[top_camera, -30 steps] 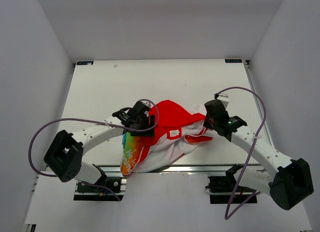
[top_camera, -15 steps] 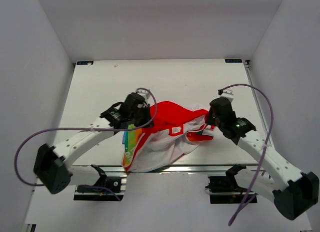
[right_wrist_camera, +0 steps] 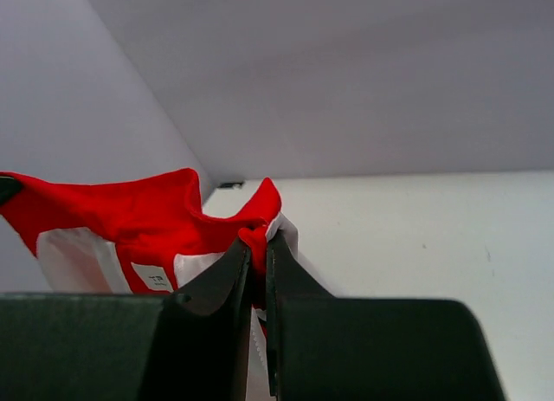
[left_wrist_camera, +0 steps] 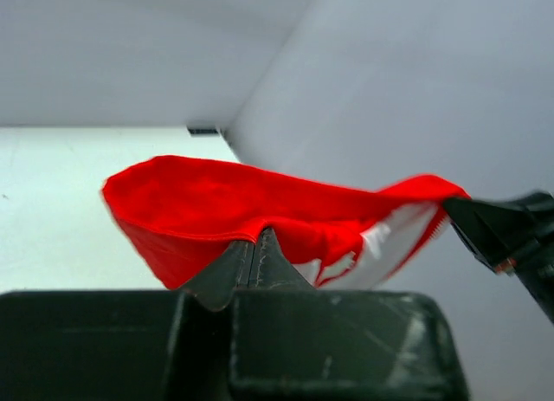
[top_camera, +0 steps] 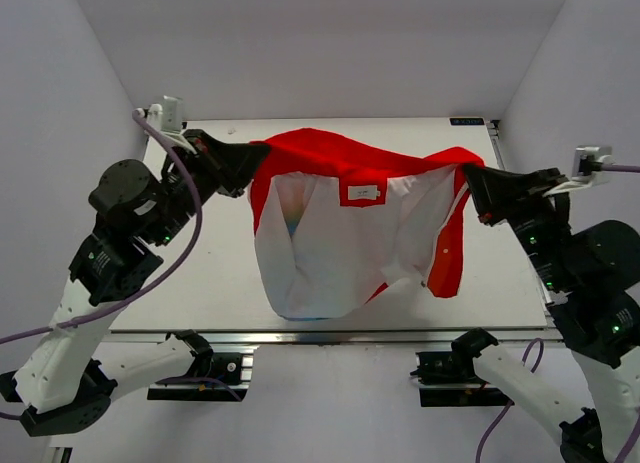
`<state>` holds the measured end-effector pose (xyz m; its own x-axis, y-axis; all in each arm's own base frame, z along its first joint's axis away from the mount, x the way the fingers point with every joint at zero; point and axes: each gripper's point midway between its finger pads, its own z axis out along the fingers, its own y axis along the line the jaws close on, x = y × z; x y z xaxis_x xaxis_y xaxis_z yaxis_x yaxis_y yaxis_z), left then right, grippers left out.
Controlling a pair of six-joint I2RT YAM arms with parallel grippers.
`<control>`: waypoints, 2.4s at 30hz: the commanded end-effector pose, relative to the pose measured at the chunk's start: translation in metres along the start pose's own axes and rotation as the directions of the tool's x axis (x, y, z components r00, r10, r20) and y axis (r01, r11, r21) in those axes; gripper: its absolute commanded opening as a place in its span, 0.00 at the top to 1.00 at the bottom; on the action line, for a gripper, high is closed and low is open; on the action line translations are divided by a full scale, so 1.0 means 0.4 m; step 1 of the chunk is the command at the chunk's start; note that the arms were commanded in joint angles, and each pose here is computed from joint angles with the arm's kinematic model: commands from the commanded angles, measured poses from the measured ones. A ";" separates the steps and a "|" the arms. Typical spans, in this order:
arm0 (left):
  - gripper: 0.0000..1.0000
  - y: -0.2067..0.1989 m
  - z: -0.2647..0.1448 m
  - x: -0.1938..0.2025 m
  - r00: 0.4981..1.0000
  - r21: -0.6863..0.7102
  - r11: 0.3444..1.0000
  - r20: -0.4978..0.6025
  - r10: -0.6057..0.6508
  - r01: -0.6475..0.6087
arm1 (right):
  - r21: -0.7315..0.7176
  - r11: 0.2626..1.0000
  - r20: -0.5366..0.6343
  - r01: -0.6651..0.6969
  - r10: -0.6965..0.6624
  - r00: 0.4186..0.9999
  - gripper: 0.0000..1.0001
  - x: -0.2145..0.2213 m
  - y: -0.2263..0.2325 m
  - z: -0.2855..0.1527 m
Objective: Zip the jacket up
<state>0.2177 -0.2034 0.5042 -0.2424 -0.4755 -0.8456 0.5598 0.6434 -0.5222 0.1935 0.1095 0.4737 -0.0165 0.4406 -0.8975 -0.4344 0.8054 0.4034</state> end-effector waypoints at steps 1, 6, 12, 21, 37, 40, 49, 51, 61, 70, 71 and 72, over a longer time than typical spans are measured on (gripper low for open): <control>1.00 0.030 -0.014 -0.054 0.996 -0.101 0.993 0.081 -0.046 0.054 | -0.050 0.999 0.011 0.015 -0.015 1.000 1.00 -0.038 0.036 0.016; 1.00 0.089 0.042 -0.017 0.996 -0.213 0.975 0.068 -0.055 0.068 | 0.061 0.998 -0.054 -0.012 0.015 0.998 1.00 0.015 -0.009 0.094; 1.00 0.293 0.247 0.149 0.998 -0.567 0.824 -0.053 -0.017 -0.016 | 0.416 0.909 -0.176 0.021 0.057 0.983 1.00 0.181 -0.176 0.267; 0.66 0.697 0.641 0.513 0.931 -0.759 0.626 -0.336 -0.144 -0.177 | 0.677 0.693 -0.525 0.249 0.217 0.823 0.98 0.602 -0.460 0.625; 0.02 0.604 0.475 0.441 0.922 -0.642 0.755 -0.361 -0.141 -0.136 | 0.387 0.891 -0.703 0.236 0.120 0.701 0.11 0.680 -0.372 0.402; 0.02 0.650 0.292 0.495 0.913 -0.744 0.653 -0.352 -0.205 -0.141 | 0.356 0.893 -0.772 0.277 0.113 0.626 0.11 0.743 -0.383 0.273; 0.02 0.828 -0.029 0.630 0.863 -0.892 0.441 -0.294 -0.411 -0.094 | 0.384 0.849 -0.834 0.362 0.152 0.530 0.11 0.850 -0.433 0.115; 0.02 0.863 -0.050 0.634 0.870 -0.914 0.391 -0.274 -0.410 -0.103 | 0.392 0.843 -0.836 0.369 0.159 0.525 0.11 0.856 -0.438 0.110; 0.04 1.063 -0.094 0.741 0.813 -0.959 0.226 -0.266 -0.517 -0.170 | 0.398 0.831 -0.817 0.388 0.129 0.562 0.11 0.812 -0.441 0.108; 0.49 1.097 -0.048 0.815 0.782 -0.940 0.304 -0.305 -0.544 -0.155 | 0.424 0.822 -0.783 0.380 0.123 0.609 0.11 0.765 -0.433 0.104; 0.73 1.096 -0.057 0.826 0.776 -0.939 0.306 -0.310 -0.549 -0.159 | 0.432 0.819 -0.777 0.378 0.125 0.617 0.11 0.759 -0.433 0.105; 0.84 1.098 -0.055 0.825 0.781 -0.937 0.313 -0.310 -0.542 -0.155 | 0.440 0.814 -0.772 0.380 0.126 0.623 0.11 0.754 -0.435 0.104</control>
<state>0.3805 -0.0560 0.0180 -0.6927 -0.5451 -0.4722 -0.5570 0.8203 -0.1298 0.2955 0.1225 0.1200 -0.8027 0.0365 -0.5952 0.0025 0.9983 0.0579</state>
